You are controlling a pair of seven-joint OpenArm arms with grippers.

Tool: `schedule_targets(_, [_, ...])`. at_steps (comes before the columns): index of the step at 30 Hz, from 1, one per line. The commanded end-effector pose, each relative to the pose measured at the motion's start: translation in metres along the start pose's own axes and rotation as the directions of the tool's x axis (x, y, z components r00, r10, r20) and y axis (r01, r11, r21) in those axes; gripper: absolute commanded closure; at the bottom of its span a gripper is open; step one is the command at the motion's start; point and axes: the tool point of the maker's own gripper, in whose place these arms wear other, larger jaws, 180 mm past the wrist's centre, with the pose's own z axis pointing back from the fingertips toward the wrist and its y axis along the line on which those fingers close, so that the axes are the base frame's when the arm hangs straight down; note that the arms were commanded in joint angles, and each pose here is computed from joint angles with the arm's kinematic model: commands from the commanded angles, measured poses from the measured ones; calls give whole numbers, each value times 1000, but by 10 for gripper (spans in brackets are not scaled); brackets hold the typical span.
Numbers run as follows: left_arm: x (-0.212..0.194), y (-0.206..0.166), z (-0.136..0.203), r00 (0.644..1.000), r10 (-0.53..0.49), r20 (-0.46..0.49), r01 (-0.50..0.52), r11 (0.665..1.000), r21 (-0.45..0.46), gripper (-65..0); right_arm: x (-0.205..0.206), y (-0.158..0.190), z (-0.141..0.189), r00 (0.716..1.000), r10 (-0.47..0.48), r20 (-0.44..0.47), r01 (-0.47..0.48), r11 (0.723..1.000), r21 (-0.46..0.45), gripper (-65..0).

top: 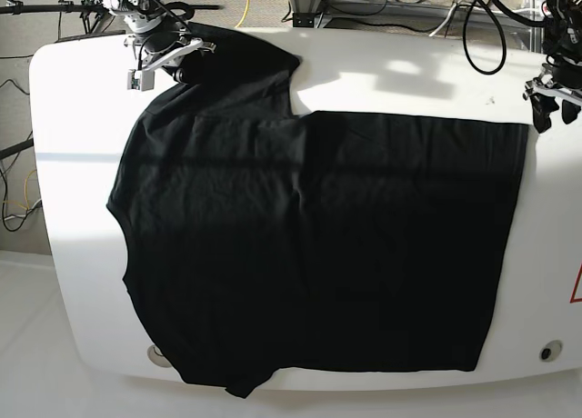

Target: Fold the T-shirt properly

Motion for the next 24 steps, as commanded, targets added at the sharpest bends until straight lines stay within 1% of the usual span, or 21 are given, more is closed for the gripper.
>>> schedule_targets(1, [4, 14, -4, 1000, 2, -7, -2, 1000, 20, -390, -9, -5, 2, 999, 11, -42, -12, 1000, -17, 0])
schedule_targets(6, [-1, 23, -11, 999, 20, -36, -19, 1000, 14, -397, -9, -5, 2, 999, 12, -42, -12, 1000, -17, 0])
schedule_targets(10, [7, 30, -19, 998, 50, -24, -50, 999, 0, -380, -8, -4, 1, 999, 13, -36, -14, 1000, -15, 0])
schedule_targets(14, [5, 29, -22, 998, 65, -20, -65, 998, -1, -371, -8, -5, 1, 999, 12, -36, -12, 1000, -17, 0])
schedule_targets(24, [7, 19, -31, 998, 63, -15, -63, 998, -10, -364, -10, -5, 2, 999, 16, -43, -17, 1000, -17, 0])
